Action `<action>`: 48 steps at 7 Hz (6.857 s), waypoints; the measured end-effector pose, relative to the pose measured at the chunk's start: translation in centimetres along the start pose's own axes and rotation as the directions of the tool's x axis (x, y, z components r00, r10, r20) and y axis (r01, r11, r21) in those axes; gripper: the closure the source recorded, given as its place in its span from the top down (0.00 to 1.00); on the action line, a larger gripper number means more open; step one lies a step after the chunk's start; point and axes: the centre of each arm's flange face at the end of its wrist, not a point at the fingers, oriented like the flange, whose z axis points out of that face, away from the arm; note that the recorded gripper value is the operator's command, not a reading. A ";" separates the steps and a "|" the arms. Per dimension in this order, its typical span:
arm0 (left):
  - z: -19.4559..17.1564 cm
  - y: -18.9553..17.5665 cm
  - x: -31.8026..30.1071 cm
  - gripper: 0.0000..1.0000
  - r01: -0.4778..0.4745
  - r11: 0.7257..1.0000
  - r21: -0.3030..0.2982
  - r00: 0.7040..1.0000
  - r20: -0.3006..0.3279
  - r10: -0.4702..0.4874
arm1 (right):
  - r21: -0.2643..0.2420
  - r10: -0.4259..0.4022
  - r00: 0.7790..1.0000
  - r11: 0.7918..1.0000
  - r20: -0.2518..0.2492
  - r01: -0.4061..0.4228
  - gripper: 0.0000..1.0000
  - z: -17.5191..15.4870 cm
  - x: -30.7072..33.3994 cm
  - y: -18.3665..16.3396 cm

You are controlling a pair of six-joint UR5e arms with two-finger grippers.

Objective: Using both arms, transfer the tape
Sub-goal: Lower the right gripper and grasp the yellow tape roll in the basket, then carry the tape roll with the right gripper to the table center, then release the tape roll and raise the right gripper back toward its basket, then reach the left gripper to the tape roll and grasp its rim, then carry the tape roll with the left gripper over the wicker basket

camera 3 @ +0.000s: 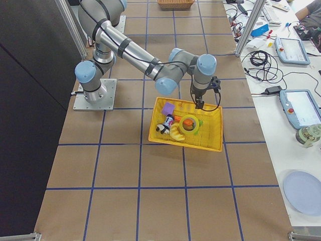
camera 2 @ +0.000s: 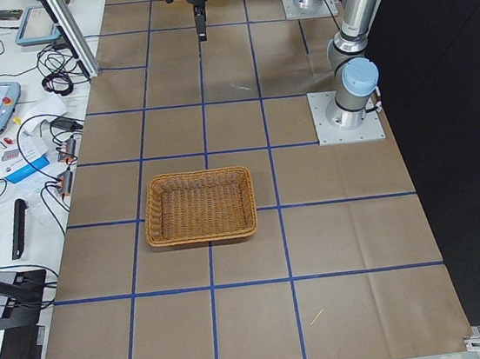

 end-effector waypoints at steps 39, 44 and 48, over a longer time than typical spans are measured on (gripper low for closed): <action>31.0 3.9 12.5 0.02 -0.010 0.999 -0.050 1.000 0.001 0.010 | -0.008 -0.035 0.990 0.999 -0.134 0.034 1.00 -6.9 -31.1 -0.5; 27.1 1.7 9.3 0.00 -0.009 1.000 0.016 1.000 0.002 0.009 | 0.020 0.006 0.990 1.000 -0.140 -0.003 1.00 -9.0 -33.7 0.2; 13.2 -2.2 -14.1 0.00 -0.099 0.995 0.011 0.991 0.092 0.097 | 0.010 0.039 0.990 0.999 -0.137 -0.038 1.00 -8.6 -34.6 0.5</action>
